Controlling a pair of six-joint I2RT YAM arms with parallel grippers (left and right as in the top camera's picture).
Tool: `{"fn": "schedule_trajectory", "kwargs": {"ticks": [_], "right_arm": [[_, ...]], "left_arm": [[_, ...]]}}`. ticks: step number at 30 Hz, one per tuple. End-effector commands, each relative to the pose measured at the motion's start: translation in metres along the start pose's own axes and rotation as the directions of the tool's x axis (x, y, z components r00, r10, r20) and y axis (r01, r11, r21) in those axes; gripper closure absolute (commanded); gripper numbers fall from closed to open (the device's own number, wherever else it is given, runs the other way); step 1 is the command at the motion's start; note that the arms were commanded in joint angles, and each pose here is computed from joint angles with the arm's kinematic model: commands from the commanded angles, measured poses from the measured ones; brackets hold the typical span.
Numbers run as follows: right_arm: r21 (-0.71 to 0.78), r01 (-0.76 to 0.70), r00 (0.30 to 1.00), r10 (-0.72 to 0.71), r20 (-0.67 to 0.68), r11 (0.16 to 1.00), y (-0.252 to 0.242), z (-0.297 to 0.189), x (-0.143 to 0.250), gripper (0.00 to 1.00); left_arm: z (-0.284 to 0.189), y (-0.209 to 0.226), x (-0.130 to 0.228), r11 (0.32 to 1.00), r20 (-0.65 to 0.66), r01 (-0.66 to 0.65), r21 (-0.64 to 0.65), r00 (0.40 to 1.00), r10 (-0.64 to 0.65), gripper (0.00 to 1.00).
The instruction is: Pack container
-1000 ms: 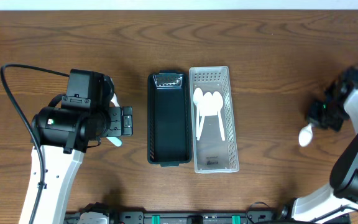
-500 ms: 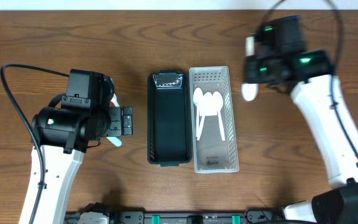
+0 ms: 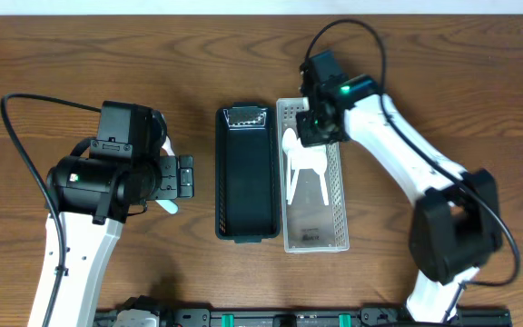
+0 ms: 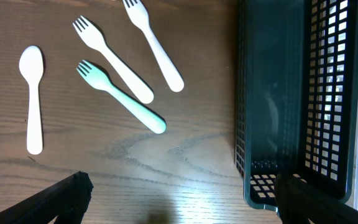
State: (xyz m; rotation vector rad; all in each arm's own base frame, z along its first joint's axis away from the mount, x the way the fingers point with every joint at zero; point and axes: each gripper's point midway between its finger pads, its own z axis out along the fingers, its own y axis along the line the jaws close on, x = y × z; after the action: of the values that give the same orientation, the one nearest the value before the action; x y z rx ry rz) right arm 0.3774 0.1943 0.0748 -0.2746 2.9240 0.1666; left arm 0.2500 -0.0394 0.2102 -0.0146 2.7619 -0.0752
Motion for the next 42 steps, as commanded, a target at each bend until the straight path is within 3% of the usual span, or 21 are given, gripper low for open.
{"fn": "schedule_trajectory", "kwargs": {"ticks": [1, 3, 6, 9, 16, 20, 24, 30, 34, 38, 42], "right_arm": [[0.013, 0.010, 1.000, -0.010, -0.018, 1.000, 0.008, 0.008, 0.005, 0.97], [0.010, 0.018, 1.000, -0.018, -0.007, 1.000, 0.010, 0.008, 0.003, 0.93], [0.001, 0.019, 1.000, -0.020, 0.023, 1.000, 0.013, 0.001, -0.003, 0.66], [-0.001, 0.034, 0.998, -0.034, 0.059, 0.999, 0.012, -0.012, -0.010, 0.54], [0.055, -0.010, 0.963, -0.005, 0.270, 0.998, -0.014, -0.105, -0.051, 0.51], [0.077, -0.093, 0.919, 0.056, 0.389, 0.993, -0.048, -0.167, -0.056, 0.38], [0.094, -0.193, 0.902, 0.139, 0.409, 0.977, -0.092, -0.202, -0.035, 0.27], [0.135, -0.304, 0.908, 0.243, 0.342, 0.943, -0.138, -0.210, -0.003, 0.25], [0.162, -0.285, 0.929, 0.231, 0.288, 0.945, -0.144, -0.202, 0.009, 0.25], [0.172, -0.281, 0.939, 0.233, 0.254, 0.944, -0.144, -0.193, 0.016, 0.24], [0.176, -0.280, 0.943, 0.235, 0.237, 0.944, -0.144, -0.190, 0.020, 0.24]], "left_arm": [[0.003, 0.003, 0.002, 1.000, -0.011, 0.005, -0.014, 1.000, -0.005, 0.04], [0.003, 0.003, 0.002, 1.000, -0.011, 0.005, -0.015, 1.000, -0.005, 0.04], [0.003, 0.003, 0.002, 1.000, -0.011, 0.005, -0.015, 1.000, -0.005, 0.04], [0.003, 0.003, 0.002, 1.000, -0.011, 0.005, -0.014, 1.000, -0.005, 0.04], [0.002, 0.003, 0.007, 1.000, -0.031, 0.005, -0.018, 1.000, -0.005, 0.04], [0.001, 0.004, 0.007, 0.998, -0.030, 0.067, -0.020, 0.997, -0.068, 0.04], [-0.008, 0.002, -0.016, 0.984, 0.041, 0.179, -0.009, 0.983, -0.179, 0.04], [-0.009, 0.012, -0.081, 0.944, 0.092, 0.329, -0.010, 0.941, -0.327, 0.04], [0.029, 0.034, -0.118, 0.918, 0.064, 0.393, -0.057, 0.919, -0.390, 0.04], [0.084, 0.056, -0.120, 0.870, -0.020, 0.479, -0.118, 0.875, -0.484, 0.04], [0.138, 0.059, -0.107, 0.866, -0.158, 0.479, -0.143, 0.853, -0.497, 0.04]]}}
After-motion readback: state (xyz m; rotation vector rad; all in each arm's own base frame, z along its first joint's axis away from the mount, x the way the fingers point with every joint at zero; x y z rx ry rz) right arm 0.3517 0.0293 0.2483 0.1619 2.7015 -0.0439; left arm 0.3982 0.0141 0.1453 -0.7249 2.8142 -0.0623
